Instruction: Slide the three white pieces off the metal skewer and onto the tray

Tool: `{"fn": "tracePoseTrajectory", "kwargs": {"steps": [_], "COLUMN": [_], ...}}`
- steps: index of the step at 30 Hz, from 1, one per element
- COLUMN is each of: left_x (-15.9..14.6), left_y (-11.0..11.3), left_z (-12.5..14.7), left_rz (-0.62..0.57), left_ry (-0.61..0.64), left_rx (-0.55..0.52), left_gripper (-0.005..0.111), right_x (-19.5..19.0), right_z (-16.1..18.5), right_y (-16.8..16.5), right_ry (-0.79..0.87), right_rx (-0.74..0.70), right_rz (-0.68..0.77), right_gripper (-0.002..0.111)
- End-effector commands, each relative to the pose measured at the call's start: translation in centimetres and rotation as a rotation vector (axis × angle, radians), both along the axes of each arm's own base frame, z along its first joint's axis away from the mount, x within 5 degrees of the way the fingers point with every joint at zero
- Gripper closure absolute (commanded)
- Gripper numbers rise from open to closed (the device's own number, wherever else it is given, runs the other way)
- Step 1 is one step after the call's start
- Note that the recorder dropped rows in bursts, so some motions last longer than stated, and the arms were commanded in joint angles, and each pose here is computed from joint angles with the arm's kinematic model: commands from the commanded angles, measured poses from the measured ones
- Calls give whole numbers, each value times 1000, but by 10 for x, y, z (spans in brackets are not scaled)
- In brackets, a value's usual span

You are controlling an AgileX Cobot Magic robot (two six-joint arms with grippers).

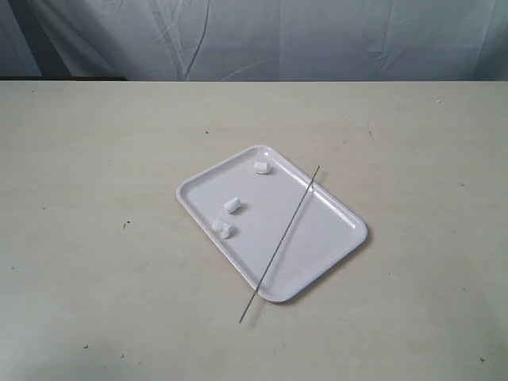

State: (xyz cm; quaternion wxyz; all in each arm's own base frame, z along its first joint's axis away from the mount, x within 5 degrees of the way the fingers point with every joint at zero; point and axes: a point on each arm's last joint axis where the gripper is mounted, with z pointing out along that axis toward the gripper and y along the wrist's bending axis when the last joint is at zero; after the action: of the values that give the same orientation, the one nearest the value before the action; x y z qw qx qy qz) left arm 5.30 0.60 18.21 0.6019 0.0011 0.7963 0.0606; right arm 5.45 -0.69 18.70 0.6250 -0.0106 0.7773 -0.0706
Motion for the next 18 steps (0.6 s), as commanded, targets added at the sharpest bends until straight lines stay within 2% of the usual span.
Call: {"fn": "tracePoseTrajectory", "kwargs": {"steps": [1,18], "left_x": [0,0], "left_y": [0,0], "left_z": [0,0], "left_rz": [1,1], "left_ry": [-15,-15], "left_rx": [3,3], "left_gripper": [107,107], "right_x": [-1,-2], "right_z": [-3,-7], "right_y": [-1,-1], "right_ry": [23,75], "right_rx": [7,7], "right_rz": [-10,-18], "right_gripper": [109,109]}}
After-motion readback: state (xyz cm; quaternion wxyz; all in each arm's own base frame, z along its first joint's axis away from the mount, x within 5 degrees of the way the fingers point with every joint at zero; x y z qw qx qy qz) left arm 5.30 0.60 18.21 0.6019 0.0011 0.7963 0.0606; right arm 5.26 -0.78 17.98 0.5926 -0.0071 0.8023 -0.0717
